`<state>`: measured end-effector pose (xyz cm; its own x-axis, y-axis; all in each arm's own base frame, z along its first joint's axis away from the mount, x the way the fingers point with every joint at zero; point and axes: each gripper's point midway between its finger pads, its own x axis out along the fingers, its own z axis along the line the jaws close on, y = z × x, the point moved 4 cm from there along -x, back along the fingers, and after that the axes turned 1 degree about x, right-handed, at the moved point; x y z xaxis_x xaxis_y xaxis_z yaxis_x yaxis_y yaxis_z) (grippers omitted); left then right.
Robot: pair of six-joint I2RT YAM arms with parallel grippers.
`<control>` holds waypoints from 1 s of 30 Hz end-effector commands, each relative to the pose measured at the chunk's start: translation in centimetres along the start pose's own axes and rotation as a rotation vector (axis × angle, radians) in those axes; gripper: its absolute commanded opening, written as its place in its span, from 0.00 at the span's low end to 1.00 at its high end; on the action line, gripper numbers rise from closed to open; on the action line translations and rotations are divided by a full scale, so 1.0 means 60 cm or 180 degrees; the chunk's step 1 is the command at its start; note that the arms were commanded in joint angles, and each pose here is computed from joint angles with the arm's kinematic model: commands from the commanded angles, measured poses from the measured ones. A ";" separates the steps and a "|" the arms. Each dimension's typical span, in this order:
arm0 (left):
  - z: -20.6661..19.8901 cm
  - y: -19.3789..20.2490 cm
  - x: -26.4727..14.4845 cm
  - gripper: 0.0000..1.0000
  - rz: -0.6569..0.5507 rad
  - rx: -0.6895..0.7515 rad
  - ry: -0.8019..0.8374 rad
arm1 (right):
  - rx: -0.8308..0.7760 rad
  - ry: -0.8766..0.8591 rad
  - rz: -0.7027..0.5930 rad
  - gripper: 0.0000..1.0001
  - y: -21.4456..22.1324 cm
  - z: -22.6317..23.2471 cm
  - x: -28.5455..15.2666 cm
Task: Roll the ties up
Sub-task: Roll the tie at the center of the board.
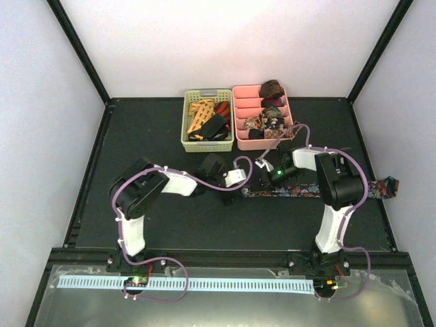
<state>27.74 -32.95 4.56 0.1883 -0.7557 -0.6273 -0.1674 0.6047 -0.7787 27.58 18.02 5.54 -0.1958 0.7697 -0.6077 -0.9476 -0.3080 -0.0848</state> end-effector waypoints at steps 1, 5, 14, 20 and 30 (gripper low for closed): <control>0.022 -0.049 -0.051 0.99 -0.0297 -0.0013 -0.0212 | 0.0084 0.0221 0.0101 0.02 0.020 -0.028 0.002; 0.035 -0.110 -0.111 0.99 -0.0753 0.0028 -0.0466 | 0.0137 0.0249 0.0060 0.02 0.017 -0.038 -0.002; 0.096 -0.147 -0.160 0.99 -0.0625 -0.0722 0.0035 | 0.0248 0.0032 0.0071 0.02 0.022 -0.048 0.001; 0.004 -0.109 -0.121 0.99 -0.1070 0.0139 -0.0061 | 0.0308 -0.0058 0.0128 0.02 0.021 -0.057 0.012; 0.002 -0.062 0.012 0.99 -0.0468 0.0167 0.0281 | 0.0301 -0.0063 0.0115 0.02 0.022 -0.055 0.010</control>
<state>27.79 -34.14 7.64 0.1325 -0.8475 -0.5139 -0.1743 0.4905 -0.8538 27.61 16.92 4.31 -0.2152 0.8233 -0.5253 -0.9642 -0.2645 -0.0195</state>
